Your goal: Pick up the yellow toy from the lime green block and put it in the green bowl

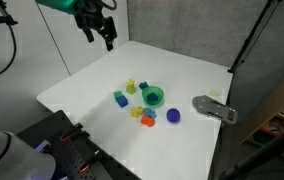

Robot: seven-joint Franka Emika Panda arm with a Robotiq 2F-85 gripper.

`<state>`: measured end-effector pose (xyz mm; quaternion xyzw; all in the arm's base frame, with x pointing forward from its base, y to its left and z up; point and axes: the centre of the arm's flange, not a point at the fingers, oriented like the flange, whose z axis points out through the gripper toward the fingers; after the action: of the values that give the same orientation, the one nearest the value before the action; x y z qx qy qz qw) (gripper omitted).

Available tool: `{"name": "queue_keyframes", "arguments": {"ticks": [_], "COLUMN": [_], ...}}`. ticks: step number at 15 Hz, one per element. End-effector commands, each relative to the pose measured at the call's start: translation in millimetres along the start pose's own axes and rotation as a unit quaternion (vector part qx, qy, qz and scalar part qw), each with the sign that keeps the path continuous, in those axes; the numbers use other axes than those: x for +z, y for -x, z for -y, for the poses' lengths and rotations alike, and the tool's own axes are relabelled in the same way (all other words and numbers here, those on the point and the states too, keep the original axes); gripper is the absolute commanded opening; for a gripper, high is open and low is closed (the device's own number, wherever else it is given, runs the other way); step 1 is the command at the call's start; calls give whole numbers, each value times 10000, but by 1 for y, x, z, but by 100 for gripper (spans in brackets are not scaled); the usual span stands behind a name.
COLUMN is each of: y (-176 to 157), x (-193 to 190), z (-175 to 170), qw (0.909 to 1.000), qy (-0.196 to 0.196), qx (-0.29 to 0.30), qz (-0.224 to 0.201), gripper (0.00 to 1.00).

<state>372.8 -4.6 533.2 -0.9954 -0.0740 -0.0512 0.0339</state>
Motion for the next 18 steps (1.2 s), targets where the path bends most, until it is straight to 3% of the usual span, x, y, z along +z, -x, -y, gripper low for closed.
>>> {"name": "queue_keyframes", "arguments": {"ticks": [1, 5, 8, 18], "y": [0, 0, -19, -117], "x": [0, 0, 6, 73], "z": [0, 0, 4, 22], "qw": [10000, 10000, 9999, 9989], "qy": [0, 0, 37, 25], "qx": [0, 0, 67, 57], "qz": [0, 0, 89, 470], "gripper": [100, 100, 100, 100]}}
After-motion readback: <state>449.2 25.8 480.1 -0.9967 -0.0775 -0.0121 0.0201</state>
